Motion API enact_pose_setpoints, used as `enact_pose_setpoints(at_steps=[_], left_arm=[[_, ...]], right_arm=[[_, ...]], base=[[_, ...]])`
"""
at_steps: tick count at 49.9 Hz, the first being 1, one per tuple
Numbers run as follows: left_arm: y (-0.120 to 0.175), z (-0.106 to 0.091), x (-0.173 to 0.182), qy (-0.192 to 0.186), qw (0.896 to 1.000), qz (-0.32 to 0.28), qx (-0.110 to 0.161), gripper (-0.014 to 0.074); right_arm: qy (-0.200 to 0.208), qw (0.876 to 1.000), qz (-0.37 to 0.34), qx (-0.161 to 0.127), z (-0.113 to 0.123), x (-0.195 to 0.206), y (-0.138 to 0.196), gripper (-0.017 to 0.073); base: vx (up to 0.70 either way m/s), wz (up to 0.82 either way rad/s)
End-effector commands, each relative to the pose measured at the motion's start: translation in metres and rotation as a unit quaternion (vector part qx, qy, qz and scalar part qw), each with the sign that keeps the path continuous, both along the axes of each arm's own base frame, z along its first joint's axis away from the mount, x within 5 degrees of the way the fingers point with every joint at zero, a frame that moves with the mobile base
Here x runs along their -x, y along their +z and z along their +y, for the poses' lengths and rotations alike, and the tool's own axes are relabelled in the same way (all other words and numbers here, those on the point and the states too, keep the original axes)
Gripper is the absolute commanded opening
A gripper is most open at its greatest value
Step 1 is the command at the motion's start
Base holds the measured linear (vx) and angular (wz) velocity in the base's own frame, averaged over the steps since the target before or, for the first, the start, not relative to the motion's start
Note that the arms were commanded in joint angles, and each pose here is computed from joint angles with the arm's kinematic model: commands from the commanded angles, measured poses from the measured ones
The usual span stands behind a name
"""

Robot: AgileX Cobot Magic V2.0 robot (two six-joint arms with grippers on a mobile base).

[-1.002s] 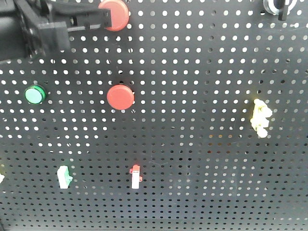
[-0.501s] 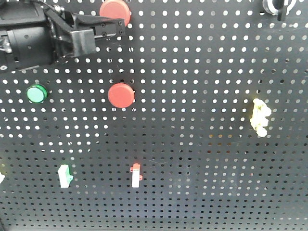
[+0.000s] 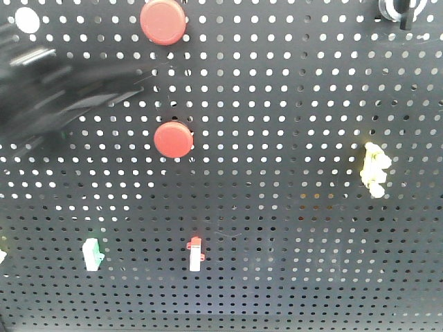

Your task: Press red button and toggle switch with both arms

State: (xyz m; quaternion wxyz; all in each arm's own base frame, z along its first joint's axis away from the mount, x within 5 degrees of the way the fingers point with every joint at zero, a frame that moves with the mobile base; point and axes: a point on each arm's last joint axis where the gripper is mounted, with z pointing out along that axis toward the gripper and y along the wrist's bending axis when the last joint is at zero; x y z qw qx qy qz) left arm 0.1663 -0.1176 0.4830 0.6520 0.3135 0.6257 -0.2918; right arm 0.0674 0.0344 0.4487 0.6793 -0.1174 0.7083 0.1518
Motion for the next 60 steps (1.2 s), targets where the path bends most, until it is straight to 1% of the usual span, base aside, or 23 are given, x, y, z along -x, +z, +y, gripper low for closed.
enact_pose_setpoints(at_steps=[1, 3, 5, 6, 7, 10, 12, 14, 17, 20, 30, 39, 49, 53, 60], left_arm=[[0.0, 0.012, 0.014, 0.031, 0.999, -0.011, 0.038, 0.0002], [-0.007, 0.014, 0.017, 0.037, 0.999, -0.008, 0.037, 0.0002], [-0.011, 0.017, 0.02, 0.042, 0.998, -0.007, 0.038, 0.0002], [-0.013, 0.017, 0.021, 0.044, 0.998, -0.006, 0.039, 0.0002], [-0.015, 0.018, 0.022, 0.046, 0.998, -0.005, 0.038, 0.0002], [-0.02, 0.019, 0.023, 0.05, 0.998, 0.0, 0.037, 0.0002], [-0.021, 0.019, 0.024, 0.049, 0.998, -0.001, 0.036, 0.0002], [-0.02, 0.02, 0.025, 0.049, 0.998, -0.003, 0.034, 0.0002], [-0.02, 0.02, 0.025, 0.05, 0.998, -0.004, 0.035, 0.0002], [-0.02, 0.02, 0.025, 0.052, 0.998, -0.004, 0.035, 0.0002], [-0.02, 0.02, 0.025, 0.052, 0.998, -0.006, 0.033, 0.0002], [-0.02, 0.02, 0.025, 0.051, 0.998, -0.006, 0.031, 0.0002], [-0.02, 0.02, 0.025, 0.051, 0.998, -0.006, 0.031, 0.0002], [-0.02, 0.02, 0.025, 0.051, 0.998, -0.006, 0.031, 0.0002], [-0.02, 0.02, 0.025, 0.051, 0.998, -0.006, 0.031, 0.0002]], right_arm=[[0.047, 0.997, -0.042, -0.046, 0.007, -0.017, 0.017, -0.0003], [0.064, 0.995, -0.04, -0.061, 0.01, -0.027, 0.018, -0.0003], [0.082, 0.992, -0.038, -0.085, 0.012, -0.036, 0.019, -0.0003], [0.09, 0.991, -0.037, -0.092, 0.013, -0.042, 0.02, -0.0003], [0.1, 0.99, -0.033, -0.094, 0.014, -0.05, 0.02, -0.0003], [0.132, 0.984, -0.033, -0.111, 0.019, -0.066, 0.026, -0.0003], [0.149, 0.982, -0.035, -0.108, 0.022, -0.076, 0.031, -0.0003], [0.164, 0.979, -0.04, -0.115, 0.026, -0.084, 0.04, -0.0003], [0.176, 0.977, -0.035, -0.119, 0.031, -0.099, 0.047, -0.0003], [0.177, 0.975, -0.045, -0.124, 0.034, -0.11, 0.06, -0.0003], [0.167, 0.976, -0.057, -0.131, 0.036, -0.143, 0.079, -0.0003], [0.143, 0.979, -0.06, -0.135, 0.034, -0.157, 0.08, -0.0003], [0.104, 0.987, -0.06, -0.107, 0.029, -0.161, 0.077, -0.0003], [0.083, 0.991, -0.06, -0.09, 0.026, -0.162, 0.075, -0.0003], [0.053, 0.992, -0.073, -0.093, 0.02, -0.157, 0.08, -0.0003]], base=[[0.0, 0.0], [0.0, 0.0], [0.0, 0.0], [0.0, 0.0], [0.0, 0.0], [0.0, 0.0], [0.0, 0.0], [0.0, 0.0], [0.0, 0.0], [0.0, 0.0], [0.0, 0.0], [0.0, 0.0], [0.0, 0.0], [0.0, 0.0], [0.0, 0.0]])
